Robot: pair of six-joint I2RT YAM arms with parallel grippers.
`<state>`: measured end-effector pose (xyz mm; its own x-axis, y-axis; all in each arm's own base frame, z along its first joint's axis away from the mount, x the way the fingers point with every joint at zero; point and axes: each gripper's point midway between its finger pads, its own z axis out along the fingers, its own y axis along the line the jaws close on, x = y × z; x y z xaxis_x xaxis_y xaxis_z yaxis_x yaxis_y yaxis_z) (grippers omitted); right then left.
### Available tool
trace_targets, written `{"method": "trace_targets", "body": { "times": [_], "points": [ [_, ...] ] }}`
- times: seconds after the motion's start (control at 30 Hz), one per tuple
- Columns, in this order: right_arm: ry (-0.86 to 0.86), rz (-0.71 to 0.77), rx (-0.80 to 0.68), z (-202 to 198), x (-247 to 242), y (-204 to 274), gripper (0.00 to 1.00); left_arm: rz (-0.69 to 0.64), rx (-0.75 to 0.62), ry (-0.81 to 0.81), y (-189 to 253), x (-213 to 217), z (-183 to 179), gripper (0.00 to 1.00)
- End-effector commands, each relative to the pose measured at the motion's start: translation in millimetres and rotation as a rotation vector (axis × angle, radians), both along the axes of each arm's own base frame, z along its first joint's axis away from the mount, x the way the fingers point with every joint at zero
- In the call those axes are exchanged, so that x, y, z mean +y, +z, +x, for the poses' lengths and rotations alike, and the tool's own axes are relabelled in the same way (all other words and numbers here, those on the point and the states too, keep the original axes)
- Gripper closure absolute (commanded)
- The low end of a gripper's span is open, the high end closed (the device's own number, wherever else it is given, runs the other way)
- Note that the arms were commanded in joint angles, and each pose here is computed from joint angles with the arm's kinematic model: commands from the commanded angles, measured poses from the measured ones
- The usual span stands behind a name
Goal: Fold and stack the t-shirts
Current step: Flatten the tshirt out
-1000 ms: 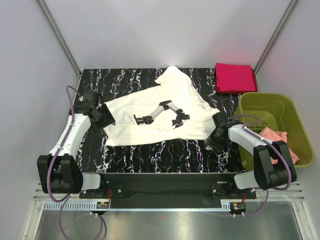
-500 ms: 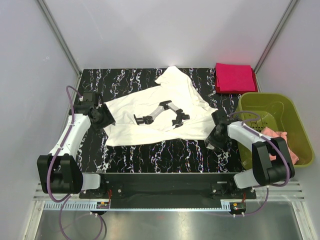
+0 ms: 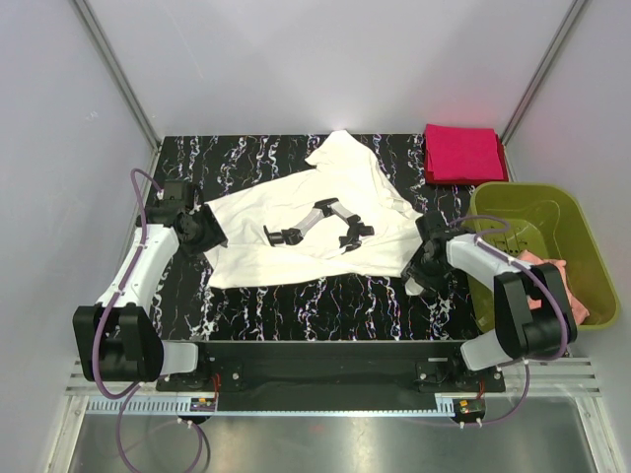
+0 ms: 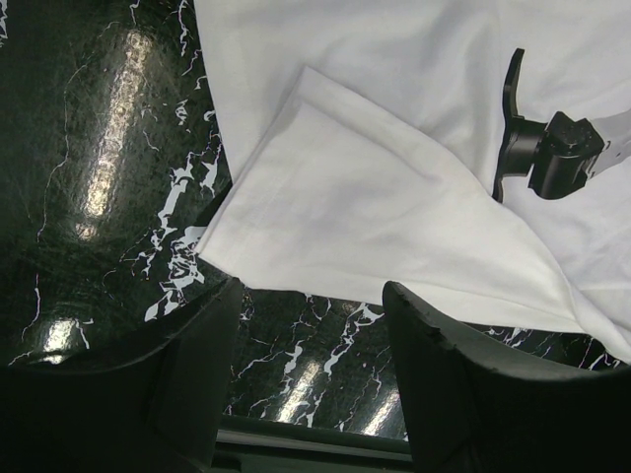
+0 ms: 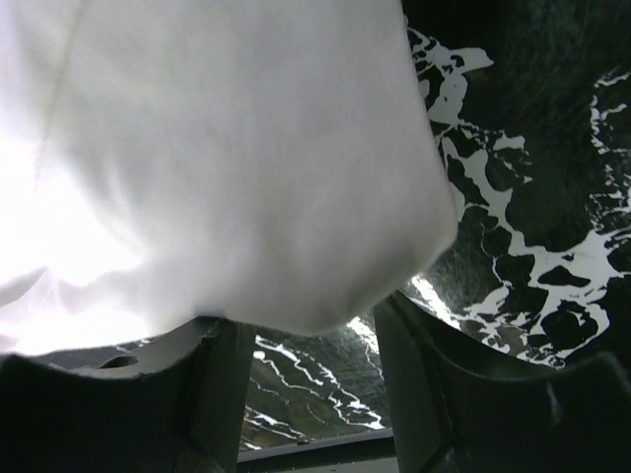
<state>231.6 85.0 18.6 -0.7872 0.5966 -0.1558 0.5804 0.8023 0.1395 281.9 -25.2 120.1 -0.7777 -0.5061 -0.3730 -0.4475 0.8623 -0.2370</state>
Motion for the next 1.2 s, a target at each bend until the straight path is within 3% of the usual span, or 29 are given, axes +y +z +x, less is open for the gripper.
{"method": "trace_targets", "body": {
  "times": [0.0, 0.13, 0.3, 0.47, 0.6, 0.8, 0.97, 1.17],
  "points": [
    [-0.019, 0.010, -0.019, 13, 2, -6, 0.42, 0.012, -0.043, -0.016, 10, 2, 6, 0.36],
    [-0.027, -0.015, 0.024, 6, -5, -24, 0.45, 0.020, -0.049, -0.008, 13, 4, 8, 0.36],
    [-0.014, -0.067, 0.061, -1, -16, -29, 0.69, 0.048, -0.040, 0.018, 14, 10, 14, 0.36],
    [-0.015, -0.062, 0.070, -13, -18, -24, 0.80, 0.066, -0.026, 0.027, 13, 14, 19, 0.35],
    [0.014, -0.054, 0.084, -22, -18, -17, 1.00, 0.069, -0.007, 0.021, 10, 14, 29, 0.30],
    [0.067, -0.067, 0.044, -28, -22, 1, 1.00, 0.061, 0.095, -0.028, -14, 11, 52, 0.33],
    [0.070, -0.036, 0.017, -27, -17, 8, 1.00, 0.104, 0.208, -0.043, -33, 16, 65, 0.50],
    [0.069, -0.024, 0.016, -28, -16, 7, 1.00, 0.087, 0.210, -0.093, -57, 2, 55, 0.46]
  ]
}}
